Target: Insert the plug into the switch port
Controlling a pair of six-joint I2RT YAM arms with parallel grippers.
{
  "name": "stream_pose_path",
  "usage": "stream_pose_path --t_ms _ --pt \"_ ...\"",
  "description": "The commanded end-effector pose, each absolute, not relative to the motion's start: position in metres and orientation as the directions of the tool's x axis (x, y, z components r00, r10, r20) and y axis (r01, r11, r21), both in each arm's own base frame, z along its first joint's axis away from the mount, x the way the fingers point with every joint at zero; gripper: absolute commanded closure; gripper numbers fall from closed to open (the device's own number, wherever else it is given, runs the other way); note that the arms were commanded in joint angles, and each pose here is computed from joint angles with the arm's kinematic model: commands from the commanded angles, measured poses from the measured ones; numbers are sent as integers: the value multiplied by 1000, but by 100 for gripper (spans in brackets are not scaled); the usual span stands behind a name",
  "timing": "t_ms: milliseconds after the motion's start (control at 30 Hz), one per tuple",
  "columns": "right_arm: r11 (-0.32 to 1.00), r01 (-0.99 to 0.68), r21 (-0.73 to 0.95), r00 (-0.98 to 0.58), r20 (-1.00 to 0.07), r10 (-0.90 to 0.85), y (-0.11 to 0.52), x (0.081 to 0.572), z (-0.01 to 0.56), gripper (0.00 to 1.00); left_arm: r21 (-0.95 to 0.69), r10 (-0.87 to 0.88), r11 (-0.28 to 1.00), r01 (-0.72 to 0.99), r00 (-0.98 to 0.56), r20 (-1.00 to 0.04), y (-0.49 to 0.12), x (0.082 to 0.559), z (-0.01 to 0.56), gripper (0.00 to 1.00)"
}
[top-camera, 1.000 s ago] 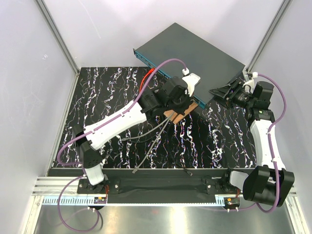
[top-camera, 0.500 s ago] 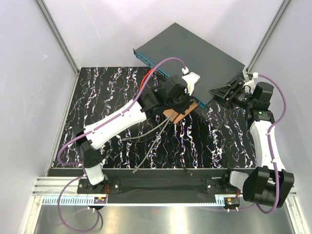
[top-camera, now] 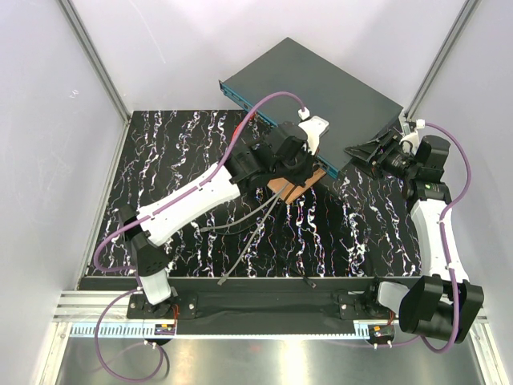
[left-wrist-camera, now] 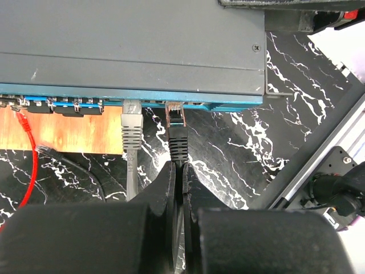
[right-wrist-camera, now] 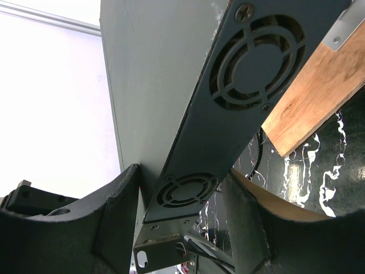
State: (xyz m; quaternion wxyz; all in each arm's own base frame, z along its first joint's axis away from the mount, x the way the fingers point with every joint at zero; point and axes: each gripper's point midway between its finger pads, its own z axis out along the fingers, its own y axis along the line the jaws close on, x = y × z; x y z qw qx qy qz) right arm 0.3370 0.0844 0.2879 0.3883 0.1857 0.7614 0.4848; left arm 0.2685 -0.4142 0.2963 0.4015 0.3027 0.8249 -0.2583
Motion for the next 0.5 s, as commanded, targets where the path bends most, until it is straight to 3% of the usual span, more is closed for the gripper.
stream_pose_path --t_ms 0,467 --pt "528 -176 831 -570 -523 633 81 342 297 100 -248 124 622 742 -407 -905 -431 271 365 100" --pt "488 -195 851 -587 -500 636 87 338 301 100 -210 143 681 701 -410 -901 -440 295 322 100"
